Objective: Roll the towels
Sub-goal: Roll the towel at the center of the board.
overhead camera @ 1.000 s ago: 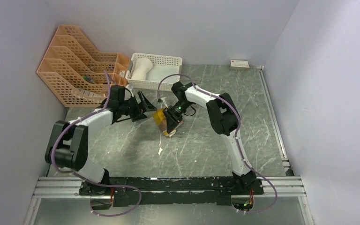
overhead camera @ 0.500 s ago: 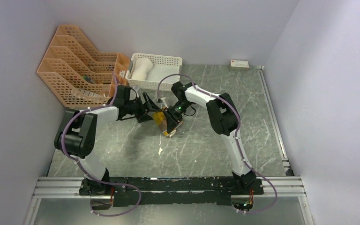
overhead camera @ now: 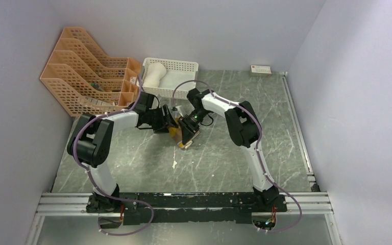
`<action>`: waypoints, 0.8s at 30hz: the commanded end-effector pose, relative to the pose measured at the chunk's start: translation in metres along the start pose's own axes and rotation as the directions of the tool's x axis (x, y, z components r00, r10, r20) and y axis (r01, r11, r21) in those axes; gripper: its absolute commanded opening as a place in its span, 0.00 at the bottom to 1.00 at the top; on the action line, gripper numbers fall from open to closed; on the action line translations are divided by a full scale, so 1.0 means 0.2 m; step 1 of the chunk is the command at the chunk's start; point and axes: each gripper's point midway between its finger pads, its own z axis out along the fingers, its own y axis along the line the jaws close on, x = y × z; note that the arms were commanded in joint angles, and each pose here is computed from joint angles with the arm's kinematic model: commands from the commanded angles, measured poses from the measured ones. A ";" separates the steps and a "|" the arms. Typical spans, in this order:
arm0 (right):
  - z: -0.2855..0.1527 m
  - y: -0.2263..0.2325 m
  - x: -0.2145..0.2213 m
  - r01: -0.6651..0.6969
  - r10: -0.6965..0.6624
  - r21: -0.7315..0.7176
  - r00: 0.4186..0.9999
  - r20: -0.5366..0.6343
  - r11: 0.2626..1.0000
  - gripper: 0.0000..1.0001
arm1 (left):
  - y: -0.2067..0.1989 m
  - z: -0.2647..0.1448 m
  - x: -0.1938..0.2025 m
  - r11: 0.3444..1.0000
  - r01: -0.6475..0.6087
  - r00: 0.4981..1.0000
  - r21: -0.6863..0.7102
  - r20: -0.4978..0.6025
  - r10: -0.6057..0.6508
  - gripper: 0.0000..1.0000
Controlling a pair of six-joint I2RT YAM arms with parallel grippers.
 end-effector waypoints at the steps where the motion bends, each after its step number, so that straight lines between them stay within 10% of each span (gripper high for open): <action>1: 0.03 -0.21 0.08 0.035 -0.025 0.143 0.997 -0.073 0.989 0.39 | 0.12 0.02 0.01 0.993 -0.017 1.000 -0.115 -0.008 0.016 0.67; 9: -0.30 -0.27 -0.18 0.070 -0.122 0.506 0.990 0.071 0.860 0.73 | 0.18 0.00 0.09 0.988 0.019 0.999 -0.156 -0.023 -0.022 0.52; 16: -0.72 -0.08 -0.32 -0.008 -0.335 0.765 0.896 0.292 0.644 0.76 | 0.23 -0.03 0.28 0.966 0.204 0.977 -0.157 -0.031 -0.212 0.48; 24: -0.73 0.28 -0.26 0.233 -0.612 0.729 0.729 0.307 0.643 0.78 | 0.23 -0.14 0.48 0.843 0.489 0.872 -0.225 0.150 -0.466 0.55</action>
